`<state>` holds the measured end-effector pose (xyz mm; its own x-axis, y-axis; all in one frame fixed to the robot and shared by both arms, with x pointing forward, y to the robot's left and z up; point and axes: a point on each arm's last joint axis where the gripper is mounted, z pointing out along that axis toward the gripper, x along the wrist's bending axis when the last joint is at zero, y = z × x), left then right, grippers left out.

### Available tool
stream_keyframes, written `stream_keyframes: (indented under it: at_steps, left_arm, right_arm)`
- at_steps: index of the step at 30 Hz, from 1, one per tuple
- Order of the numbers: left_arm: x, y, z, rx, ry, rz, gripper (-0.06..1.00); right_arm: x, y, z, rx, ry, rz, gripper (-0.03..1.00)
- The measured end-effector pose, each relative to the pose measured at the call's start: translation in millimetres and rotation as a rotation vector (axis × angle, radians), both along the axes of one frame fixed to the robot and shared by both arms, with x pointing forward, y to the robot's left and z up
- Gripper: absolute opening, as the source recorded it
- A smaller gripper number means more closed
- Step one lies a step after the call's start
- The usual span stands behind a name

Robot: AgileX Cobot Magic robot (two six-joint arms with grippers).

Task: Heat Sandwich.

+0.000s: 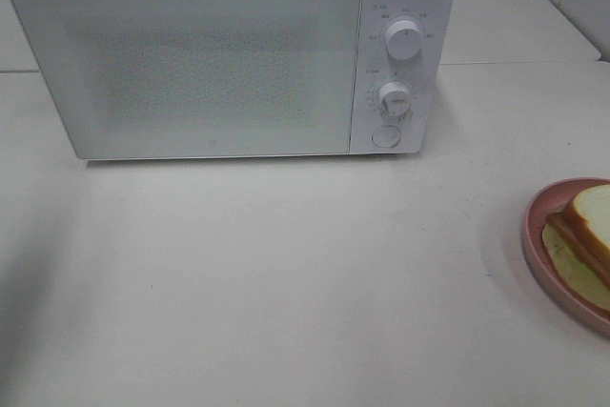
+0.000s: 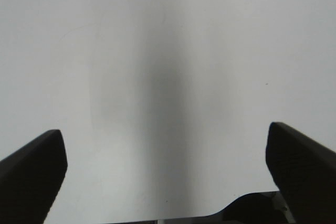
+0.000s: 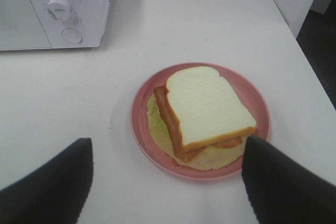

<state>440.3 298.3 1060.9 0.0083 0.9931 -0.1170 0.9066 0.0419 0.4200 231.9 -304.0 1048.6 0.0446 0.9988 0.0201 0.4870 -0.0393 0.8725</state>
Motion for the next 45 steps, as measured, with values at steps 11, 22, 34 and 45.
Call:
stream_keyframes:
  at_steps: [11,22,34,45]
  left_arm:
    - [-65.7,3.8,-0.1,0.060,-0.102,0.047,0.97]
    - [-132.1,1.7,2.6,0.075,-0.357,0.054,0.97]
    - [-150.3,0.1,3.9,0.072,-0.453,0.043,0.97]
    - [-168.6,-2.1,-7.1,0.056,-0.418,0.017,0.97]
  right_arm:
    - [0.0,0.0,0.0,0.000,0.000,0.000,0.76]
    - [0.0,0.0,0.0,0.000,0.000,0.000,0.76]
    - [0.0,0.0,0.0,0.000,0.000,0.000,0.76]
    - [0.0,0.0,0.0,0.000,0.000,0.000,0.76]
